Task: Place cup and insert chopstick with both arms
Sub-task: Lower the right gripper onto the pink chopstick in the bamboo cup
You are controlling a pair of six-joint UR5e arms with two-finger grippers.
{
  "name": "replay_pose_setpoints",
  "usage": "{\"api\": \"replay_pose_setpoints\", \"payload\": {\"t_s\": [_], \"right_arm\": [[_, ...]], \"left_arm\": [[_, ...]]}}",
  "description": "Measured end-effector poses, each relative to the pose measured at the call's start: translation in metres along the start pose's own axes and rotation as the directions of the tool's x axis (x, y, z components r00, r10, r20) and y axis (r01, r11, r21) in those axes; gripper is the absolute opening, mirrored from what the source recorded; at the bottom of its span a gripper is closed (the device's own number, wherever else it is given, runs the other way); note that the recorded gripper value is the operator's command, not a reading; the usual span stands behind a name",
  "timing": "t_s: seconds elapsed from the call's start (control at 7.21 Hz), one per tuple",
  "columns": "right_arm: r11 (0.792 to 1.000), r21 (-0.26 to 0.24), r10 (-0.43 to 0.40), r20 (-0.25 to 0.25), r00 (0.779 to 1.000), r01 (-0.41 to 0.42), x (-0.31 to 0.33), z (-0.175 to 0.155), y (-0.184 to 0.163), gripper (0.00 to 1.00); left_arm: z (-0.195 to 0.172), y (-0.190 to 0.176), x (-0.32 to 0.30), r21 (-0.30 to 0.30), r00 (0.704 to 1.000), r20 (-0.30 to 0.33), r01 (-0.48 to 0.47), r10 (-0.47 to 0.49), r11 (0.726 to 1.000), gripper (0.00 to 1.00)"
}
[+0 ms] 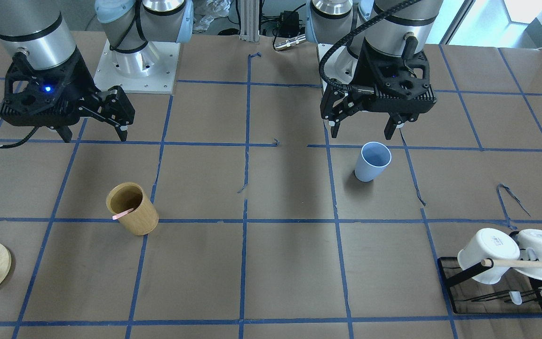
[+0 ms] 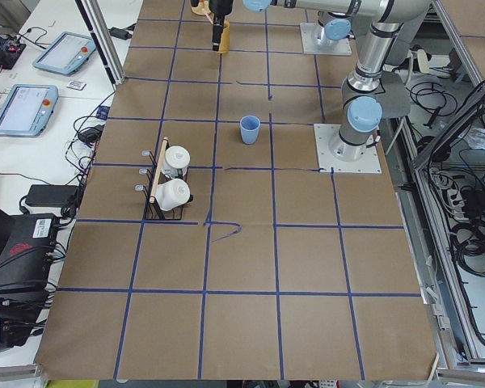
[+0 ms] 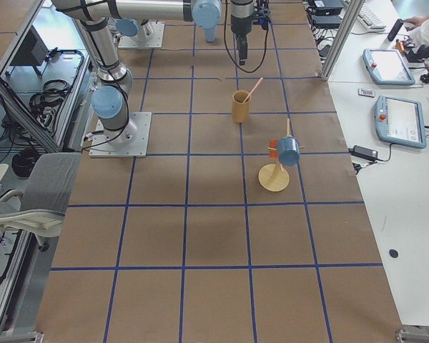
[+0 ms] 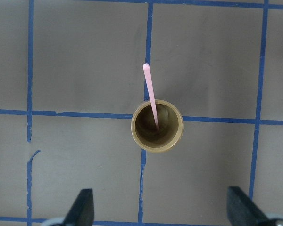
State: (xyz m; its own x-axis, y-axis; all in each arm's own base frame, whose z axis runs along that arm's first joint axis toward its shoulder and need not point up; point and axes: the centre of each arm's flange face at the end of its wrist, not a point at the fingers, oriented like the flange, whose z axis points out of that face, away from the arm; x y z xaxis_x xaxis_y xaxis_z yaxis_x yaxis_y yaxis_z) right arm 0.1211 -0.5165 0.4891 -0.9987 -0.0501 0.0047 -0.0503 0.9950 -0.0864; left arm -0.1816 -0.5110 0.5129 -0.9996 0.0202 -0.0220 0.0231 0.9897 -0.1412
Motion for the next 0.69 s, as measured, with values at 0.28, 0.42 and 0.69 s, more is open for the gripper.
{"api": "replay_pose_setpoints", "payload": {"t_s": [0.28, 0.42, 0.69], "right_arm": [[1.000, 0.001, 0.001, 0.003, 1.000, -0.001, -0.0002, 0.0013, -0.0010, 1.00], [1.000, -0.002, 0.002, 0.004, 1.000, -0.002, -0.0002, 0.0026, -0.0015, 1.00], [1.000, -0.006, 0.002, 0.007, 1.000, -0.002, -0.0004, 0.0036, -0.0016, 1.00]], "left_arm": [[-0.0027, 0.0023, -0.0001, 0.001, 1.000, 0.001, 0.000, 0.000, 1.000, 1.00], [-0.0039, 0.0032, -0.0002, 0.001, 1.000, 0.001, 0.000, 0.000, 1.000, 1.00], [-0.0054, 0.0043, -0.0004, 0.002, 1.000, 0.001, 0.001, -0.001, 1.000, 1.00]]}}
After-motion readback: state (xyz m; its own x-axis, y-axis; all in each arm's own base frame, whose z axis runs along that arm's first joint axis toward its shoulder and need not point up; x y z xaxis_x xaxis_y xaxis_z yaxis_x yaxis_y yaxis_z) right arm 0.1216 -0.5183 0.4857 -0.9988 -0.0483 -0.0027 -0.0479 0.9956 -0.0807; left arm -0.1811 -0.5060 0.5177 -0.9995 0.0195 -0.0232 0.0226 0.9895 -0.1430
